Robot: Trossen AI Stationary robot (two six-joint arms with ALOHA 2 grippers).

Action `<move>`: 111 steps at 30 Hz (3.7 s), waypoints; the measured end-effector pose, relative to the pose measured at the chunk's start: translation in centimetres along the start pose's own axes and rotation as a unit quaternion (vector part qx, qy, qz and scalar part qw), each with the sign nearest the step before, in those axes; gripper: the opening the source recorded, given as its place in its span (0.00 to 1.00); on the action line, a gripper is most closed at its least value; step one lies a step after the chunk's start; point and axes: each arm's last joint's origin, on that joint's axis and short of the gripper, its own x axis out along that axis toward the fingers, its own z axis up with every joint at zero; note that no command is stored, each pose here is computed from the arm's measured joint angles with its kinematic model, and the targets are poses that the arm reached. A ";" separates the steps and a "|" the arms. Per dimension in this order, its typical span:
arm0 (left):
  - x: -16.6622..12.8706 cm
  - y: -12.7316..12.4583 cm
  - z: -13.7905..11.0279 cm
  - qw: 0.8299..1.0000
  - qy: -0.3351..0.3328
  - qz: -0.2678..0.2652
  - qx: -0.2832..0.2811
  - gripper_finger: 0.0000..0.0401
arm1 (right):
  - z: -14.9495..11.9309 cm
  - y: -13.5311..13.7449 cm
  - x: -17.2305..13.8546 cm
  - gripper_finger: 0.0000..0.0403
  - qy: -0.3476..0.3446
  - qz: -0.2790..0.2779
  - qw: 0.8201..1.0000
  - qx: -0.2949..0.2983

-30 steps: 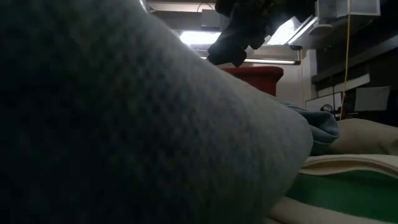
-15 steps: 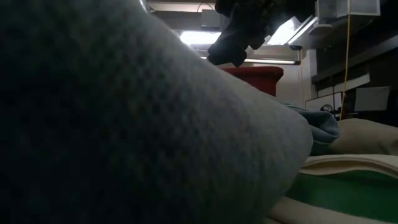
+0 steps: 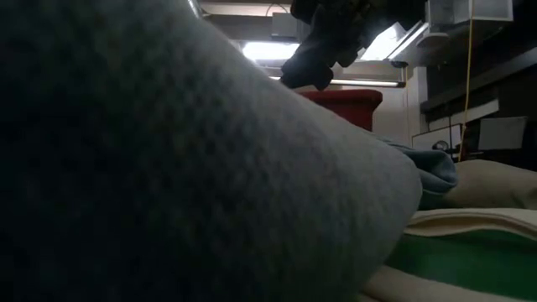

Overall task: Fold Laundry from Bin
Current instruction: Fold the light blue pants

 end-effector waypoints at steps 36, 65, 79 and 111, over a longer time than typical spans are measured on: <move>-0.4 -5.1 5.2 0.958 -0.041 -0.137 0.247 0.00 | -4.9 -8.1 1.0 0.43 0.203 -0.144 0.968 -0.026; -0.1 -5.1 5.6 0.949 -0.033 -0.130 0.286 0.00 | -7.5 -10.0 5.0 0.41 0.236 -0.141 0.960 -0.046; 0.3 -5.0 6.9 0.934 -0.086 -0.097 0.333 0.00 | -7.3 -9.6 2.8 0.06 0.267 -0.200 0.943 -0.001; 2.7 -1.5 11.2 0.882 -0.079 0.155 0.438 0.02 | -6.3 -9.4 1.0 0.04 0.253 -0.275 0.927 0.034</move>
